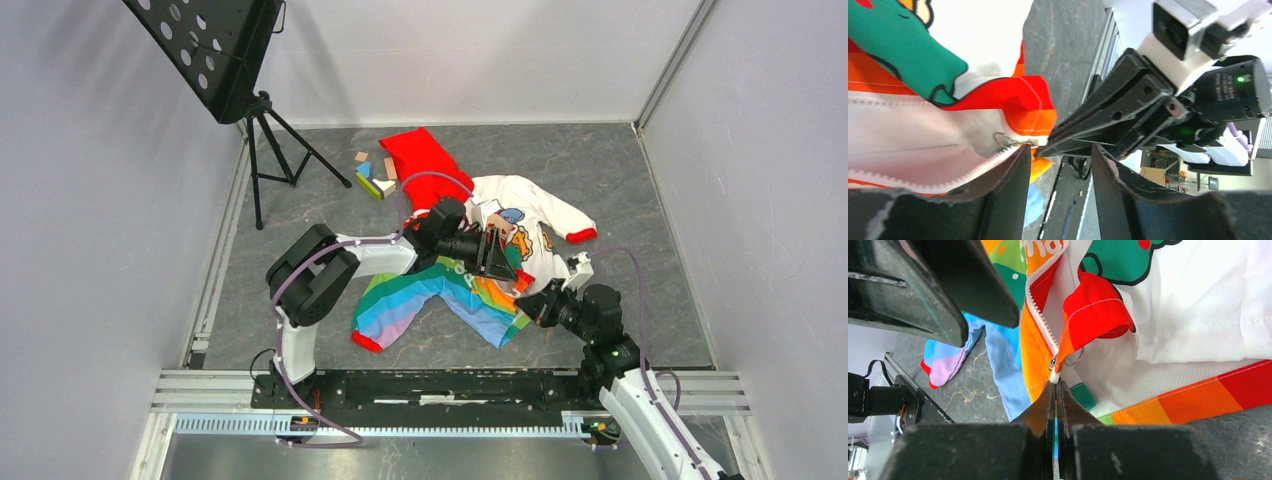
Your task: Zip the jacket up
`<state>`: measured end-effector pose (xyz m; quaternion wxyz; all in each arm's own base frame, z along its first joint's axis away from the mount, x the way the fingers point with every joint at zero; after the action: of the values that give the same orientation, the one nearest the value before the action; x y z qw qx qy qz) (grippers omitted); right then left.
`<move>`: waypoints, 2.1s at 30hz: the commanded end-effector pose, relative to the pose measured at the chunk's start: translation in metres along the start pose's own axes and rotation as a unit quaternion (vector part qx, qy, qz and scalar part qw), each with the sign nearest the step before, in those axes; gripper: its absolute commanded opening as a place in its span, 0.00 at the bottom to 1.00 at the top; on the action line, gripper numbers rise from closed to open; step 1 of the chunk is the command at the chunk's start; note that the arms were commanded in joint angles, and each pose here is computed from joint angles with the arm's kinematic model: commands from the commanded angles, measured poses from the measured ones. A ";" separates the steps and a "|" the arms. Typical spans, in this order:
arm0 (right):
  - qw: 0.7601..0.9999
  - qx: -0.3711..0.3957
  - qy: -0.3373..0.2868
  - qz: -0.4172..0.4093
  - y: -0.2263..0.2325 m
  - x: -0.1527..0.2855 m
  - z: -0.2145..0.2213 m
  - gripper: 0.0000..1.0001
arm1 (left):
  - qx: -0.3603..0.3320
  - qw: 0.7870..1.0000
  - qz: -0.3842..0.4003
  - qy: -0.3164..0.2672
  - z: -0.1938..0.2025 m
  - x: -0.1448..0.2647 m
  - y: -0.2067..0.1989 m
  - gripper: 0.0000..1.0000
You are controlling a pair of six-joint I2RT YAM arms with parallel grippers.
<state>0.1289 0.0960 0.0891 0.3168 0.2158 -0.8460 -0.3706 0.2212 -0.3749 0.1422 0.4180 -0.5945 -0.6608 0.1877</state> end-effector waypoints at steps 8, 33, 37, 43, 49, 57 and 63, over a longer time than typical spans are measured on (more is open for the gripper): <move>0.995 -0.044 0.057 0.070 -0.050 0.000 0.048 0.00 | 0.011 0.998 0.054 0.020 0.009 -0.020 0.031 0.67; 0.995 -0.057 0.057 0.063 -0.049 -0.001 0.049 0.00 | 0.045 0.975 0.217 -0.003 0.019 -0.032 0.013 0.68; 0.995 -0.057 0.058 0.064 -0.049 -0.001 0.049 0.00 | 0.046 0.982 0.183 -0.007 0.018 -0.025 0.024 0.63; 0.994 -0.060 0.060 0.066 -0.051 -0.001 0.051 0.00 | 0.046 0.984 0.173 -0.007 0.016 -0.018 0.027 0.57; 0.994 -0.062 0.059 0.064 -0.051 -0.001 0.051 0.00 | 0.041 0.985 0.166 -0.002 0.019 -0.016 0.028 0.45; 0.994 -0.065 0.060 0.062 -0.050 -0.001 0.052 0.00 | 0.032 0.988 0.147 0.011 0.028 -0.012 0.031 0.44; 0.994 -0.069 0.061 0.059 -0.050 -0.002 0.052 0.00 | 0.029 0.988 0.150 0.012 0.030 -0.012 0.029 0.44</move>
<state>0.1281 0.0984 0.0927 0.3182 0.2141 -0.8350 -0.3946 0.2194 -0.3734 0.0818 0.4463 -0.6425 -0.5558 0.2812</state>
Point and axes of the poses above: each gripper's point midway between its finger pads, its own x axis back along the fingers, its own y axis along the line the jaws close on, z = x × y, the point moved 8 cm from there along x, back along the fingers, and after that the axes turned 12 degrees about -x, right-handed, at the moved point
